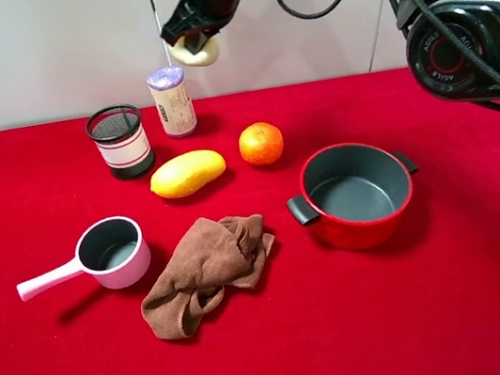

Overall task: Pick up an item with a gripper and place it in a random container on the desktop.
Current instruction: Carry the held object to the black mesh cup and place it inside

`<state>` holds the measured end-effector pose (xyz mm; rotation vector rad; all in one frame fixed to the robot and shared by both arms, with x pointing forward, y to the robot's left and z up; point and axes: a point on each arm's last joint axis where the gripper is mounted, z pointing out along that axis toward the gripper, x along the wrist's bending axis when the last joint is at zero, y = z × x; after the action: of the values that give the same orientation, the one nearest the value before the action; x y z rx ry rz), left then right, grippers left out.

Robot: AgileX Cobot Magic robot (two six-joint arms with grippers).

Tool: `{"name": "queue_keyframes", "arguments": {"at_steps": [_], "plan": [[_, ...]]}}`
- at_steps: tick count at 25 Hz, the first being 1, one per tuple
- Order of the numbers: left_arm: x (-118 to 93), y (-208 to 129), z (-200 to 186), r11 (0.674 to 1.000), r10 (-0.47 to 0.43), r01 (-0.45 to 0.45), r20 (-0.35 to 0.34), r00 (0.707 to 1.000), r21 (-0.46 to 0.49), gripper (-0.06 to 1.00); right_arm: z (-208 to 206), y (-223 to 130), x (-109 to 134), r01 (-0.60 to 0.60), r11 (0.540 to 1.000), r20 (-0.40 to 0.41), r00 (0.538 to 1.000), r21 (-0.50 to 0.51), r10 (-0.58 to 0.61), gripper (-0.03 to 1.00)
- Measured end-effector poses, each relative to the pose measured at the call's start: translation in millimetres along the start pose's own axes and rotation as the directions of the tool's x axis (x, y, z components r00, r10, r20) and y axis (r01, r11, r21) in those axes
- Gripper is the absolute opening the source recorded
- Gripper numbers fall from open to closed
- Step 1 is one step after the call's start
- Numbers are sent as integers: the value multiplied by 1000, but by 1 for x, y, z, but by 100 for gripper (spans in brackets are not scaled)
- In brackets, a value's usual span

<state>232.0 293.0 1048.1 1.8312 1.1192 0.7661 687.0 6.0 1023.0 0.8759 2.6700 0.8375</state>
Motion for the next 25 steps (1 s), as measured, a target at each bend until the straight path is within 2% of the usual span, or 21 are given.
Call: {"name": "queue_keyframes", "arguments": {"at_steps": [15, 19, 25], "plan": [[0, 0, 0, 1000, 0, 0, 0, 1000, 0, 98, 5, 30, 88, 135, 986, -58, 988, -100, -142, -2], [0, 0, 0, 1000, 0, 0, 0, 1000, 0, 98, 5, 38, 104, 149, 975, -58, 985, -164, -160, -2], [0, 0, 0, 1000, 0, 0, 0, 1000, 0, 98, 3, 50, 113, 114, 952, -68, 988, -285, -138, -2]]}}
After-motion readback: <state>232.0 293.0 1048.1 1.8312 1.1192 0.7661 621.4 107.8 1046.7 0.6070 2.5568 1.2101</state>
